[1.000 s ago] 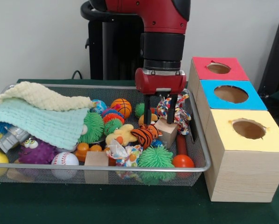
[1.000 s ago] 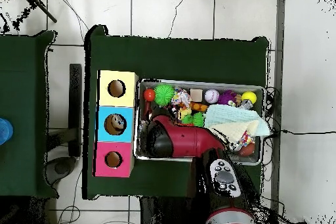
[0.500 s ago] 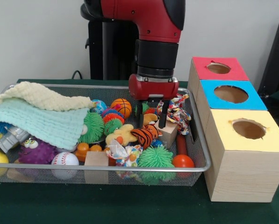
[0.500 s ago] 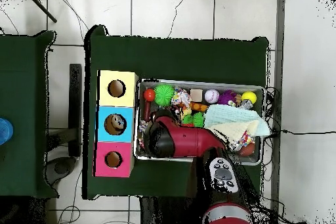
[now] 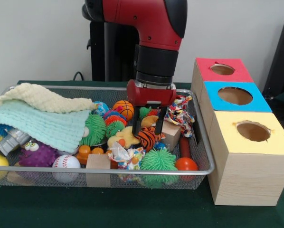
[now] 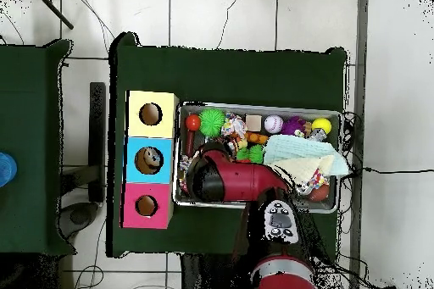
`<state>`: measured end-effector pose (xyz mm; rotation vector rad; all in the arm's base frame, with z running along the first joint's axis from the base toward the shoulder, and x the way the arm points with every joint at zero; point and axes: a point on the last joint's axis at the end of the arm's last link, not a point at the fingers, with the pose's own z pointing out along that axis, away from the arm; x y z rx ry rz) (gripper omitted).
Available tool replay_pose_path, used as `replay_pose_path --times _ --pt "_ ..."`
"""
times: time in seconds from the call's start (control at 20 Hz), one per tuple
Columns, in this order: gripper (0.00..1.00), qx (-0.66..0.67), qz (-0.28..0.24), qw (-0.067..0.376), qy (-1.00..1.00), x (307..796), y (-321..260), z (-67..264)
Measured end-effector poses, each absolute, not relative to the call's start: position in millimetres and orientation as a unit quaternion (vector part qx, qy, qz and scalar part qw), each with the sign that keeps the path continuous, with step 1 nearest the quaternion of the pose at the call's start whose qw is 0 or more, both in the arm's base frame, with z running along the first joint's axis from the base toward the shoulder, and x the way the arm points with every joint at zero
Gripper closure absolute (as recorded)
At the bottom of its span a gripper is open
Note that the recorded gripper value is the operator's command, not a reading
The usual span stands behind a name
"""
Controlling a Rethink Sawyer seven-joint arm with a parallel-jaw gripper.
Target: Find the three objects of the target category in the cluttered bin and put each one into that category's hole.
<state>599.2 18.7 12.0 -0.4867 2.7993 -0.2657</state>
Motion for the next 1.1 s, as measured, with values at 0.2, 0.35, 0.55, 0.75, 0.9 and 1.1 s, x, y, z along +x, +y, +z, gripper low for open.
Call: replay_pose_path --times 0.2,0.35,0.55,0.75,0.9,1.1 --pt "0.0 -0.181 -0.103 0.138 0.968 601.2 21.2 -0.4" --pt "0.0 -0.189 -0.108 0.135 0.967 602.5 24.7 -11.0" --pt "0.0 -0.195 -0.109 0.131 0.966 605.0 26.8 -25.3" --pt "0.0 -0.195 -0.108 0.127 0.967 604.2 26.2 -34.0" --pt "0.0 -0.195 -0.107 0.124 0.967 602.0 26.5 -37.4" --pt "0.0 -0.194 -0.105 0.126 0.967 603.4 26.6 -36.5"
